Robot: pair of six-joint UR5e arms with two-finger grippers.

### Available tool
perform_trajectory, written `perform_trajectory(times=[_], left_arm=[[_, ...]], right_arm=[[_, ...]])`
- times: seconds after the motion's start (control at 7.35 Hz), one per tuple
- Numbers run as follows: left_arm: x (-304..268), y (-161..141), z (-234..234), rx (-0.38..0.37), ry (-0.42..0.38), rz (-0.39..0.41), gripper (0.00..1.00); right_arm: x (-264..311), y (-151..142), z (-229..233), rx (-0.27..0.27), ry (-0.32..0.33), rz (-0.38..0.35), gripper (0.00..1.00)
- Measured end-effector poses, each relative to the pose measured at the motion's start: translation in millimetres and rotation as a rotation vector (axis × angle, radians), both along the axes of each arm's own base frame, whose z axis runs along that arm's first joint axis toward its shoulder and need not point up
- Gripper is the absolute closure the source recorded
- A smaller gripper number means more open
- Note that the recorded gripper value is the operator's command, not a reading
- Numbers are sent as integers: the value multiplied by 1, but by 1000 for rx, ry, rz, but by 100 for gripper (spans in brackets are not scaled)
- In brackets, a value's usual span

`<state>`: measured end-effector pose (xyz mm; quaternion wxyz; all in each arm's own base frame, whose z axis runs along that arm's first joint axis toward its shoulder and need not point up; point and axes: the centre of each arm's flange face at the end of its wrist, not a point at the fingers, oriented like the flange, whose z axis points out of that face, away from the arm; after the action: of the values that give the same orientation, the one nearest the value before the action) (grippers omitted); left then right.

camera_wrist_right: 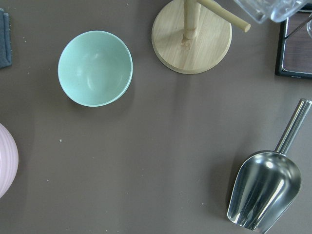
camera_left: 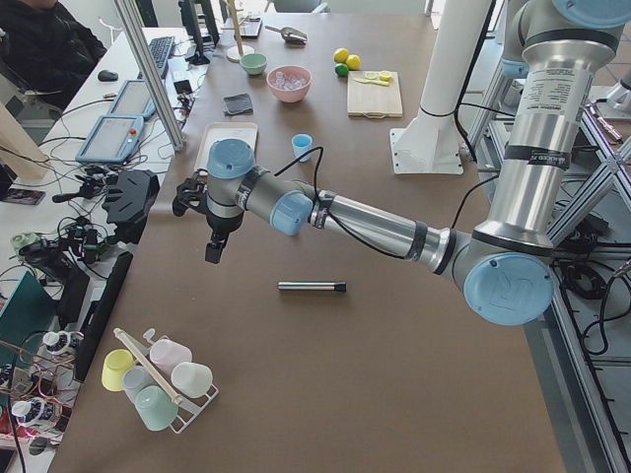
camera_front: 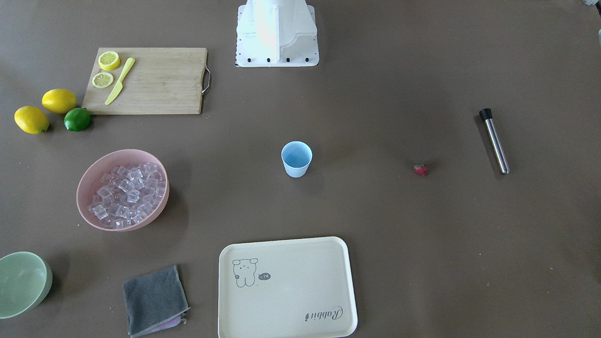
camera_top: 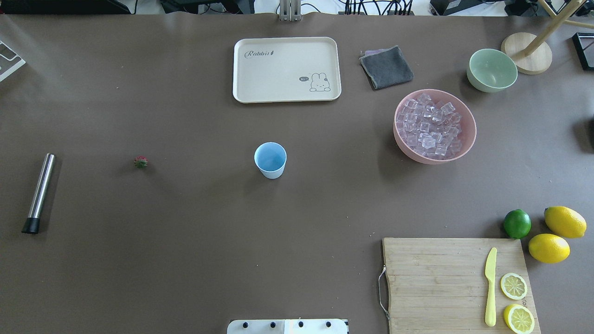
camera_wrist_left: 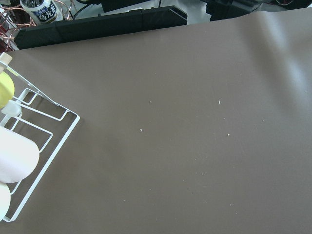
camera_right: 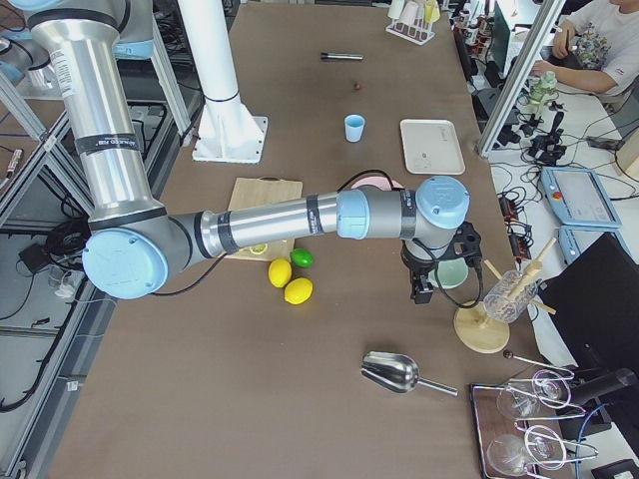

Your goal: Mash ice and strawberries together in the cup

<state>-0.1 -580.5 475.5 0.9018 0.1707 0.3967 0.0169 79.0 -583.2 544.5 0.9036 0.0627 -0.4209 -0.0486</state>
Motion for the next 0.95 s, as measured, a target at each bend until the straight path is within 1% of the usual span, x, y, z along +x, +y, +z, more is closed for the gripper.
perform_trajectory(times=[0.14,0.41,0.54,0.68,0.95], left_arm=[[1,-4,-3,4,-1,0,3],[2,-15,-15,24,-4,-1,3],[2,-19,-22,35,-4,-2,3],[3,-21,-26,42,-4,-2,3],[5,-23,-30,52,-6,3,3]], right_arm=[[-1,0,11,7,2,-2,0],[-1,7,42,39,-2,3,0],[1,18,52,42,-4,7,0],[5,36,59,42,-5,14,0],[17,84,59,46,-8,42,0]])
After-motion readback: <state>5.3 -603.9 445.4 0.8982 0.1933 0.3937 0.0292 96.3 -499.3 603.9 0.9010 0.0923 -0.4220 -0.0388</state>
